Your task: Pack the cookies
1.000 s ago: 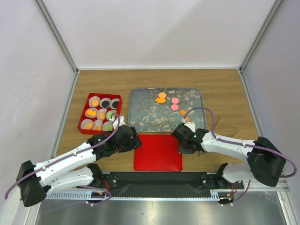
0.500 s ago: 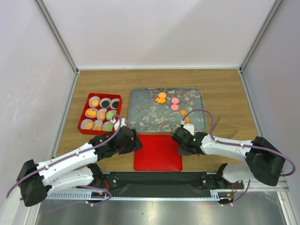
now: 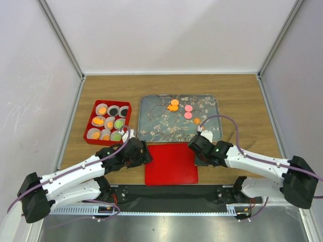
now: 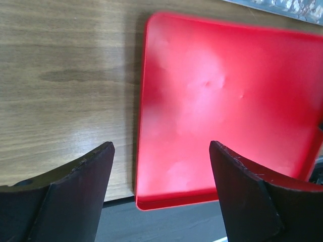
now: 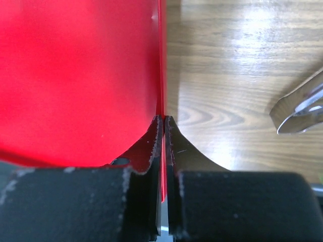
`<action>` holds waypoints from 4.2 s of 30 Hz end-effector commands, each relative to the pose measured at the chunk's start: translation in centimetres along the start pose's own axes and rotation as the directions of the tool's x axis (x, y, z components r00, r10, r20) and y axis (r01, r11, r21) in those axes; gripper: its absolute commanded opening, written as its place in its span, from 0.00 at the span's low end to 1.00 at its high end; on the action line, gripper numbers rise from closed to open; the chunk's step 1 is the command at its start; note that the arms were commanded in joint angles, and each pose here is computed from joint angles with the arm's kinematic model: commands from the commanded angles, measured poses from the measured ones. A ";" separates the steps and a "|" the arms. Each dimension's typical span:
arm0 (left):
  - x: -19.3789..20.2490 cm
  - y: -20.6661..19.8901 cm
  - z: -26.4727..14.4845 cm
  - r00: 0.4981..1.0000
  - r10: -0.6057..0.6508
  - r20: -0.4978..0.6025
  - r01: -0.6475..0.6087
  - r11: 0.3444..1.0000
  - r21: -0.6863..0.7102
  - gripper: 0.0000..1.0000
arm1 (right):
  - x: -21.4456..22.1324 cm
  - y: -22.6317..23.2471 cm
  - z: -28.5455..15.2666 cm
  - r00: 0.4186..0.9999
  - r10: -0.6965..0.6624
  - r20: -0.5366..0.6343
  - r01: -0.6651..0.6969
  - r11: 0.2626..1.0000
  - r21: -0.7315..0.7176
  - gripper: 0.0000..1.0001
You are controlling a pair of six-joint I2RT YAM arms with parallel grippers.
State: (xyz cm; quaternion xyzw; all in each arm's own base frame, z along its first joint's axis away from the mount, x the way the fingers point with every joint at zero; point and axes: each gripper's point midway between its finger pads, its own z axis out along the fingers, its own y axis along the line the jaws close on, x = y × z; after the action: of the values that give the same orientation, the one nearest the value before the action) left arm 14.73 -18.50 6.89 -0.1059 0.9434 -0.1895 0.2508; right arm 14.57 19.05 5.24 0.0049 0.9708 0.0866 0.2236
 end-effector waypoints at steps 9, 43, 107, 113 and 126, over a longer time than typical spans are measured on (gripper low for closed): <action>-0.6 -1.0 -0.3 1.000 -0.011 0.003 0.011 0.998 0.055 0.87 | -3.2 3.1 -5.2 0.996 0.063 0.056 -0.054 0.988 -0.145 0.00; -8.9 -12.0 -11.5 0.995 -0.080 0.057 0.040 0.857 0.514 0.24 | -8.9 6.1 -10.4 0.989 0.083 0.120 -0.041 0.948 -0.316 0.00; -12.6 -11.6 -15.4 0.824 -0.509 -0.247 0.559 0.801 0.215 0.00 | -9.2 20.5 -17.9 0.293 -0.672 0.680 0.806 0.556 0.203 0.42; -13.0 -12.1 -15.4 0.826 -0.502 -0.256 0.557 0.794 0.242 0.00 | -10.1 20.2 -17.7 0.285 -0.675 0.681 0.804 0.555 0.214 0.21; -18.1 -12.6 -15.8 0.880 -0.464 -0.101 0.468 0.811 0.353 0.56 | -11.5 20.7 -19.6 0.293 -0.646 0.705 0.803 0.566 0.185 0.00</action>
State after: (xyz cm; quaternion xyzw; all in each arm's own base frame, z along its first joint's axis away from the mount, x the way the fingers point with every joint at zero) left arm 21.51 -19.85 29.14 -0.3239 0.8534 -0.3806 0.1481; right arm 15.28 35.59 27.25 -0.4720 0.6803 0.0338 0.5597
